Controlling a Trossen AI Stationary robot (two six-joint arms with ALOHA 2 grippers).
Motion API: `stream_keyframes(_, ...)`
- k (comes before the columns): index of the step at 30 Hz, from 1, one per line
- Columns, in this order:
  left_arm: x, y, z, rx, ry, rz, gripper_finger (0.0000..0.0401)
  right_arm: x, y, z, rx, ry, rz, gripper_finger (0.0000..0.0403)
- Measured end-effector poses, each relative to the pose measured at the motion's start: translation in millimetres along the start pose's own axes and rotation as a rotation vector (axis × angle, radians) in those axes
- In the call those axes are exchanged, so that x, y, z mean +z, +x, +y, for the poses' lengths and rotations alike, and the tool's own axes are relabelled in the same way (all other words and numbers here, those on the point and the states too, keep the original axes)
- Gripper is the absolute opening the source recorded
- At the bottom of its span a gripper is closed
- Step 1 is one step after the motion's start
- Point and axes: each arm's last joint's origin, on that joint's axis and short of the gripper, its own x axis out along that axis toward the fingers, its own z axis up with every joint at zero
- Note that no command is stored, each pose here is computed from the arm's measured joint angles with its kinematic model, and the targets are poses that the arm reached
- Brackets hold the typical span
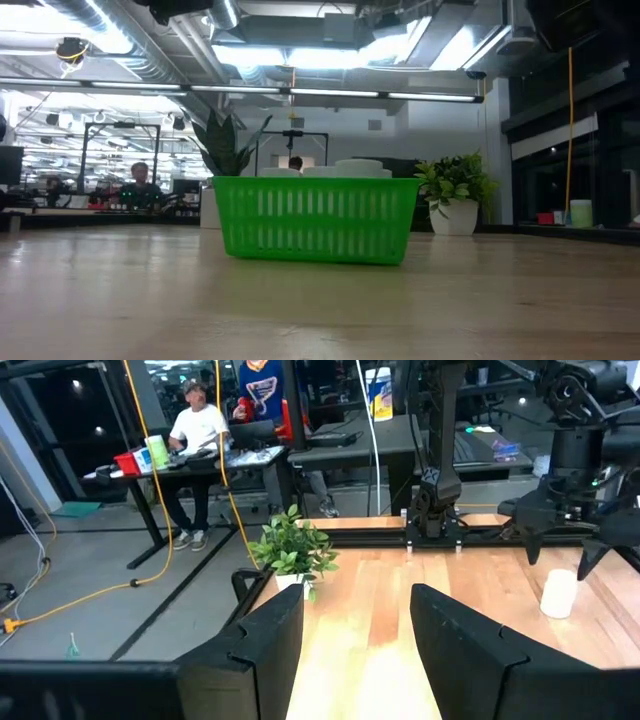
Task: Pick and place pill bottles into a basket
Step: Put the white medicine bottle into the green basket
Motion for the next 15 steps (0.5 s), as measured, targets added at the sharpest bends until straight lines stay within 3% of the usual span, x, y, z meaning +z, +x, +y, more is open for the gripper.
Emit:
stream_keyframes(6, 0.1, -0.2, 0.0, 0.0, 0.0, -0.001, 0.018, -3.2, 14.7, -6.8, -0.039, 0.076, 0.058, 0.0362)
stream_keyframes(15, 0.0, -0.2, 0.0, 0.0, 0.026, 0.0, 0.018, -7.1, 37.5, -5.7, 0.075, 0.132, 0.096, 0.0363)
